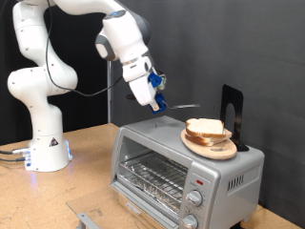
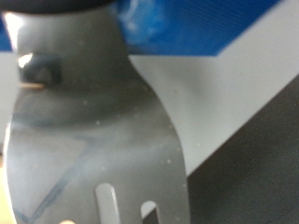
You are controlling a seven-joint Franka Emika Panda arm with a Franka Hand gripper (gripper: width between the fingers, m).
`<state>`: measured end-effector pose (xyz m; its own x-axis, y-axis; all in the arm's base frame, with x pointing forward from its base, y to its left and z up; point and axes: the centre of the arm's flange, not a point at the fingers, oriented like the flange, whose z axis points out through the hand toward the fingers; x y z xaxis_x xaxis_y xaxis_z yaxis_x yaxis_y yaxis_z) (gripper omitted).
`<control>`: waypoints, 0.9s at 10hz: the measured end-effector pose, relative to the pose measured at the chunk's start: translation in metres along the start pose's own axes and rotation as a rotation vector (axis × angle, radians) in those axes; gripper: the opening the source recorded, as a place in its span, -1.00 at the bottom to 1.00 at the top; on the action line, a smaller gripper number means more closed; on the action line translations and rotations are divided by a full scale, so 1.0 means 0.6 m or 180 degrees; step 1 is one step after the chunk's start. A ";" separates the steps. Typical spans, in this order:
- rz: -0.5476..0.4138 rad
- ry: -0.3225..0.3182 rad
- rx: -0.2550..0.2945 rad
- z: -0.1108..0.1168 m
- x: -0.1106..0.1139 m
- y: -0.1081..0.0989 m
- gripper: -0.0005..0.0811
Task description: Make a piece of toast with the oven
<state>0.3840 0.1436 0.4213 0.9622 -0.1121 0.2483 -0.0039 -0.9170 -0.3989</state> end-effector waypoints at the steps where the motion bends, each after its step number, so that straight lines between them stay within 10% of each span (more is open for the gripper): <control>1: 0.0062 0.0026 0.0010 -0.010 -0.007 0.018 0.00; 9: 0.0780 0.0425 0.0008 -0.090 -0.005 0.186 0.00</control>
<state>0.3657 0.0211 0.4239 0.8882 -0.3800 0.2583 -0.2311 -0.8554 -0.4636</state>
